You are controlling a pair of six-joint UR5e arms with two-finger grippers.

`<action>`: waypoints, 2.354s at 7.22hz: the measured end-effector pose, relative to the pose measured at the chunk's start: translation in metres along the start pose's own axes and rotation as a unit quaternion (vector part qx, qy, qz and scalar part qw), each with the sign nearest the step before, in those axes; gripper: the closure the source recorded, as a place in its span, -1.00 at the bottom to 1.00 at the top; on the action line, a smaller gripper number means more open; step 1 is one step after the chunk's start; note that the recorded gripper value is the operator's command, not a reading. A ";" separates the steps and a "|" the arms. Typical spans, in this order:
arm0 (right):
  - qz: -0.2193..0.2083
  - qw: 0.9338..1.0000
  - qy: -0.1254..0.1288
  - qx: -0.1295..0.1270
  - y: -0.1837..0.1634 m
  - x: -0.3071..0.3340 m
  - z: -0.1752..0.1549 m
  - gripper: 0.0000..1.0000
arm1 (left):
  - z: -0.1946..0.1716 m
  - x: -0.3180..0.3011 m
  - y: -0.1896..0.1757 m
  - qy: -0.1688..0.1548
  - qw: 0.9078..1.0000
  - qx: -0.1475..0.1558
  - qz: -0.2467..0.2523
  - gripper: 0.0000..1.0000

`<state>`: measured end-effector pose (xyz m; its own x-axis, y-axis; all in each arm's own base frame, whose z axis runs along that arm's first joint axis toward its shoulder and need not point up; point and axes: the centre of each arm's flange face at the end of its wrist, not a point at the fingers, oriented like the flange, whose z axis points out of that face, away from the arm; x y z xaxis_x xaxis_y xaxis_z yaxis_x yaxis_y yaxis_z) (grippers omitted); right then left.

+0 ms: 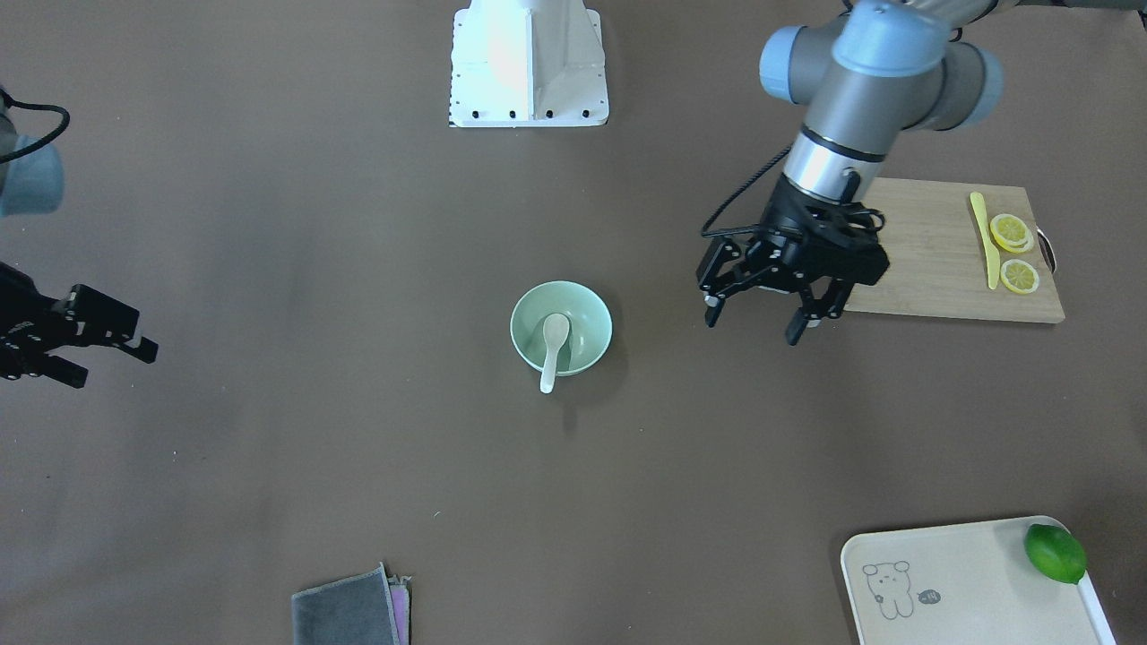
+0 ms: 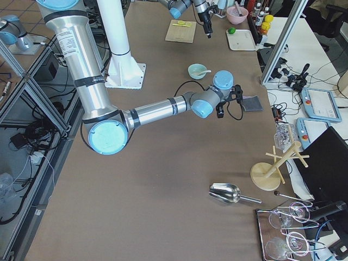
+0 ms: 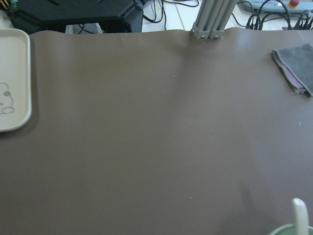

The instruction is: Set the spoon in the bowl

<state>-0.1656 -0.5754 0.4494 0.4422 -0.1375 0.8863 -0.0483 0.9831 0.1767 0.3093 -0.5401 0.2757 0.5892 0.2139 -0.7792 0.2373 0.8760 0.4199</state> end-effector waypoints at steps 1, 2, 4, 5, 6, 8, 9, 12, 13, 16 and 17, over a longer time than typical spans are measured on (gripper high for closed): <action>0.000 1.000 0.003 -0.001 0.030 0.025 -0.014 -1.00 | -0.023 -0.051 -0.007 0.005 1.000 -0.013 0.008 -0.95; -0.008 1.000 0.008 0.007 0.054 0.028 -0.026 -1.00 | -0.045 -0.104 -0.001 0.010 1.000 -0.009 0.010 -0.95; -0.014 1.000 0.021 0.018 0.065 0.030 -0.031 -1.00 | -0.075 -0.217 0.038 -0.002 1.000 0.007 -0.001 -0.95; -0.004 0.999 0.030 0.014 0.064 0.037 -0.028 -1.00 | -0.087 -0.257 0.047 -0.010 1.000 0.004 -0.005 -0.95; 0.011 0.999 0.043 0.008 0.062 0.047 -0.028 -1.00 | -0.094 -0.289 0.049 -0.019 1.000 0.003 -0.018 -0.95; 0.007 0.997 0.081 0.001 0.055 0.078 -0.048 -1.00 | -0.096 -0.343 0.050 -0.042 0.999 -0.004 -0.027 -0.95; -0.002 0.994 0.107 -0.008 0.053 0.100 -0.064 -1.00 | -0.097 -0.373 0.053 -0.055 0.998 -0.023 -0.022 -0.95; 0.011 0.980 0.196 -0.038 0.057 0.166 -0.119 -1.00 | -0.129 -0.440 0.055 -0.084 0.992 -0.096 0.010 -0.95; 0.022 0.974 0.221 -0.045 0.062 0.187 -0.127 -1.00 | -0.140 -0.457 0.059 -0.091 0.990 -0.106 0.012 -0.95; 0.067 0.972 0.212 -0.078 0.099 0.238 -0.111 -1.00 | -0.149 -0.479 0.071 -0.098 0.988 -0.118 -0.008 -0.95; 0.074 0.976 0.191 -0.079 0.106 0.243 -0.108 -1.00 | -0.148 -0.483 0.075 -0.099 0.988 -0.122 -0.012 -0.95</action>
<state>0.0332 -0.4916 0.6372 0.7434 0.0330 0.6680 -0.0114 0.9993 -0.0366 -0.0718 -0.5137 0.6145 0.7303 0.1251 -0.6716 0.0737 0.9629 0.2595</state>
